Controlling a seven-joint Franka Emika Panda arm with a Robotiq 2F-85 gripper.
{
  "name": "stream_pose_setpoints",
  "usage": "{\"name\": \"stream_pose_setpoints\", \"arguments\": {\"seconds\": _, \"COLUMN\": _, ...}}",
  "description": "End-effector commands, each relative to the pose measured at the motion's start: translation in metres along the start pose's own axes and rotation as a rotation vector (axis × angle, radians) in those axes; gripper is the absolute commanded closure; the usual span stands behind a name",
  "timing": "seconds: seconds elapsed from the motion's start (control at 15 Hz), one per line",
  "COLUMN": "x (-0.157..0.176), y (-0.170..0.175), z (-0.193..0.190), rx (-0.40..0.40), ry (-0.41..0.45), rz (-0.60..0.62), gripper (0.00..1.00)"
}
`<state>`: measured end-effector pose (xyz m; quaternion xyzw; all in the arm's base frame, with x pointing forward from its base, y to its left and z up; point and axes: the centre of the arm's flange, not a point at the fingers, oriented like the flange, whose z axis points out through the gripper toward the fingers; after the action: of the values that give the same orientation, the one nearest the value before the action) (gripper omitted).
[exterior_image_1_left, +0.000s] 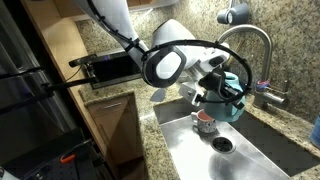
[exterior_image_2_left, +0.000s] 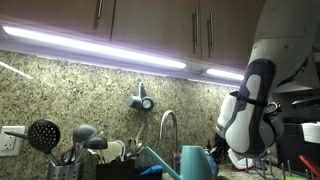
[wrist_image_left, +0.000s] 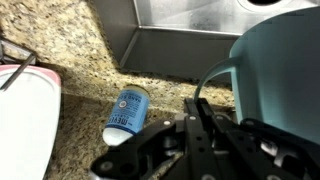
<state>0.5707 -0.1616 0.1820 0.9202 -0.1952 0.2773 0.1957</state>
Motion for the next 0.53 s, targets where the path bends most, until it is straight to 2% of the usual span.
{"name": "stream_pose_setpoints", "arguments": {"seconds": 0.0, "x": 0.017, "y": 0.009, "z": 0.019, "rx": -0.046, "ry": -0.018, "rz": 0.025, "gripper": 0.98}}
{"name": "stream_pose_setpoints", "arguments": {"seconds": 0.47, "x": 0.022, "y": 0.028, "z": 0.055, "rx": -0.126, "ry": -0.027, "rz": 0.009, "gripper": 0.98}}
